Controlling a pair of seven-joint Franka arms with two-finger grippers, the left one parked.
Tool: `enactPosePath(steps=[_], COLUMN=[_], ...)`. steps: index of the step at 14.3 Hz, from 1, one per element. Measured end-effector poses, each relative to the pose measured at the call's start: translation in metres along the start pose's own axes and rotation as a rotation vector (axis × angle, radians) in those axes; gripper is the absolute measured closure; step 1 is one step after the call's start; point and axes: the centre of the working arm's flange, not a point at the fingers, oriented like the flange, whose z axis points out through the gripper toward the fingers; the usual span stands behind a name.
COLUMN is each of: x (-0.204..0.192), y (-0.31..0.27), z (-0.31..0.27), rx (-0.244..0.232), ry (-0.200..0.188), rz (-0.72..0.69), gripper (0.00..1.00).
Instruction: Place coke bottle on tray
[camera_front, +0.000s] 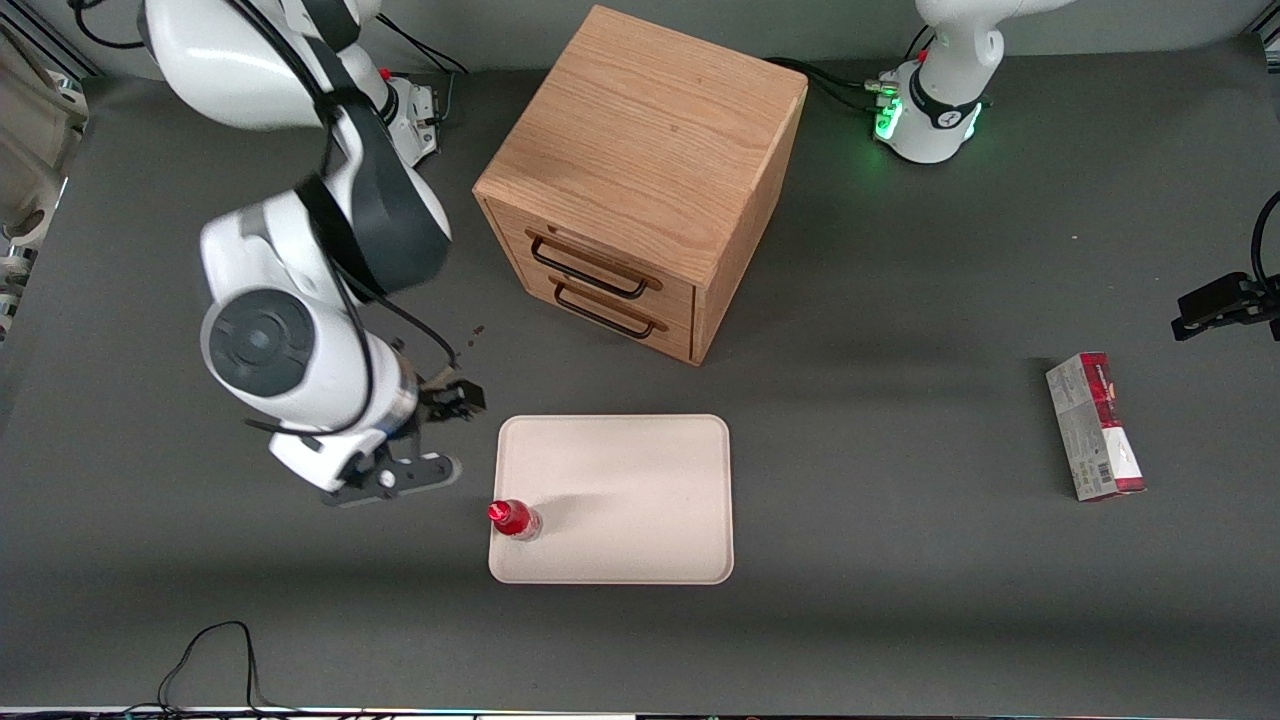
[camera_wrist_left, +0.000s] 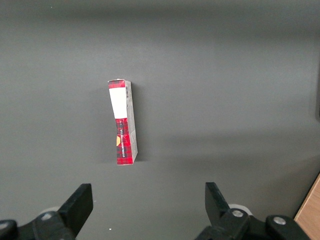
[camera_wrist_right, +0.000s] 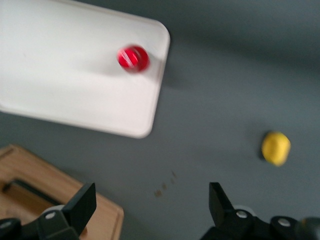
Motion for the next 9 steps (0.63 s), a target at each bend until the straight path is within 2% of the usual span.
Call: enactPosePath(steps=[3, 5, 7, 9], x=[-0.031, -0.050, -0.071, -0.093], y=[0.042, 0.081, 0.128, 0.172], z=[-0.033, -0.044, -0.053, -0.054], rx=[-0.019, -0.010, 0.016, 0.042], ry=[-0.033, -0.045, -0.031, 0.005], rz=[0.063, 0.115, 0.166, 0.185], gripper=[0.00, 0.00, 0.00, 0.00])
